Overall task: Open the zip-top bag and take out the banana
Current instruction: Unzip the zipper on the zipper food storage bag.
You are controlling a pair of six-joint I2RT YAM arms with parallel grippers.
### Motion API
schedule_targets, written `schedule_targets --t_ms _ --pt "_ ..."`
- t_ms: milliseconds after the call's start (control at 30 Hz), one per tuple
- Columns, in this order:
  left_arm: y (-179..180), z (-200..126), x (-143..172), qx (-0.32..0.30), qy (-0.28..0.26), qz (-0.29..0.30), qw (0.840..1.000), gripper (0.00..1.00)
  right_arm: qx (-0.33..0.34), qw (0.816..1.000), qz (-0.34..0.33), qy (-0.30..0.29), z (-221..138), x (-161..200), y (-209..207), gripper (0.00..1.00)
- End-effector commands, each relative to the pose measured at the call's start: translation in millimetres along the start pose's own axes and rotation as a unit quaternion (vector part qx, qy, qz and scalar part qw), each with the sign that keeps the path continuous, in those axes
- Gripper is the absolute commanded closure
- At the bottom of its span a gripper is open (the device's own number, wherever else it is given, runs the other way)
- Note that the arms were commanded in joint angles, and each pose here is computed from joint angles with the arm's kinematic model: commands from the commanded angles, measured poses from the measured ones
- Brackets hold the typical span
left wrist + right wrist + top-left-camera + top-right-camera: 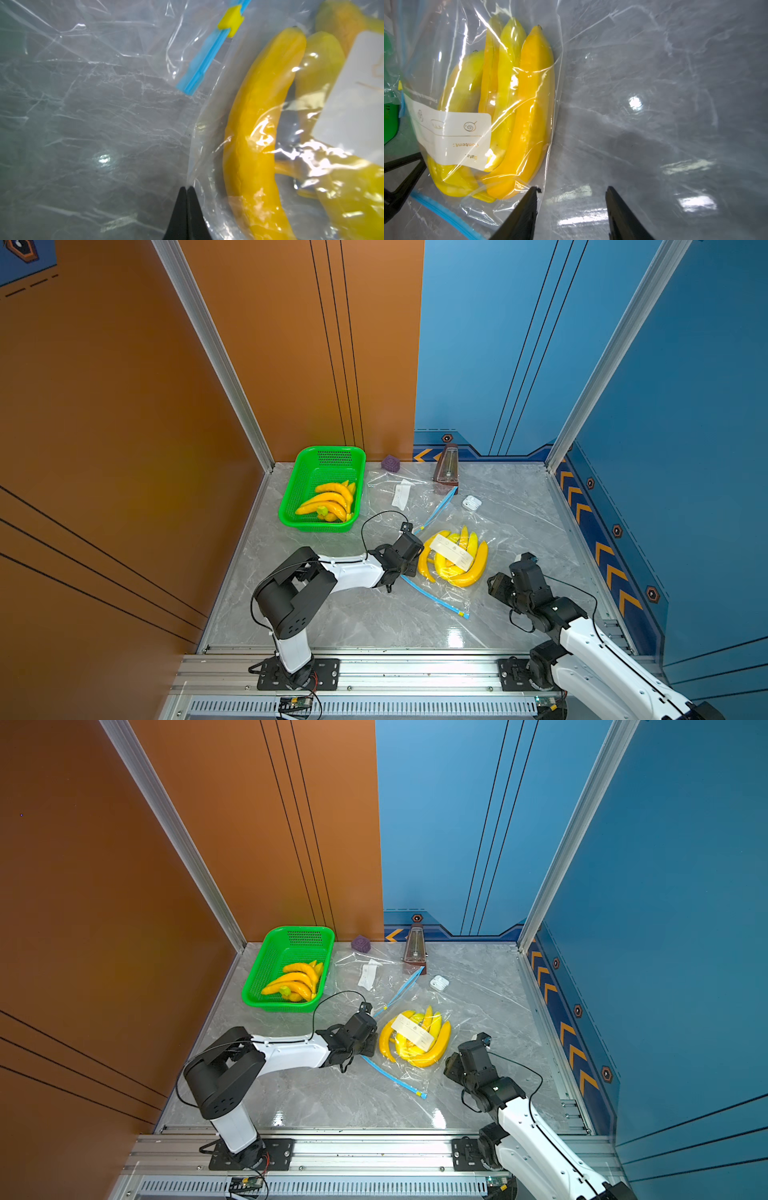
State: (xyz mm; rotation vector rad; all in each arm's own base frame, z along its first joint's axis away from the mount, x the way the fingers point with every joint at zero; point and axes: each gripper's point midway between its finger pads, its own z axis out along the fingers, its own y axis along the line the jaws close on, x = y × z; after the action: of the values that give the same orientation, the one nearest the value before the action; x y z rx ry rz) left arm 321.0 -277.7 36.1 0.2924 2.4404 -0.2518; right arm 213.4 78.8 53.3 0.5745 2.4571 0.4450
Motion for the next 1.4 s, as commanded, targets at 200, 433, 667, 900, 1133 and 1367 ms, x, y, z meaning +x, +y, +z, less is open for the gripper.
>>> schedule_targets --t_ms 200,433,667,900,1133,1367 --pt "10.8 -2.9 2.1 -0.016 -0.005 -0.013 1.000 1.00 -0.065 0.995 0.030 0.072 10.5 61.3 16.5 0.53" --pt "4.7 -0.9 5.7 -0.010 0.000 -0.008 1.000 1.00 -0.094 0.992 0.033 0.079 11.9 81.7 27.1 0.57" --pt "-5.4 0.5 10.7 -0.005 0.003 -0.001 1.000 1.00 -0.089 0.992 0.026 0.086 21.5 93.5 31.3 0.60" --pt "-7.4 0.7 18.5 -0.006 0.007 0.002 1.000 1.00 -0.074 0.994 0.027 0.069 21.7 88.5 26.8 0.75" --pt "-8.8 -4.5 21.3 -0.005 0.004 0.010 1.000 1.00 -0.096 0.994 0.030 0.038 6.6 72.2 30.3 0.95" --pt "-19.7 -27.6 14.0 0.024 -0.014 0.043 0.999 0.61 -0.087 0.995 0.018 0.049 3.6 68.8 31.1 1.00"
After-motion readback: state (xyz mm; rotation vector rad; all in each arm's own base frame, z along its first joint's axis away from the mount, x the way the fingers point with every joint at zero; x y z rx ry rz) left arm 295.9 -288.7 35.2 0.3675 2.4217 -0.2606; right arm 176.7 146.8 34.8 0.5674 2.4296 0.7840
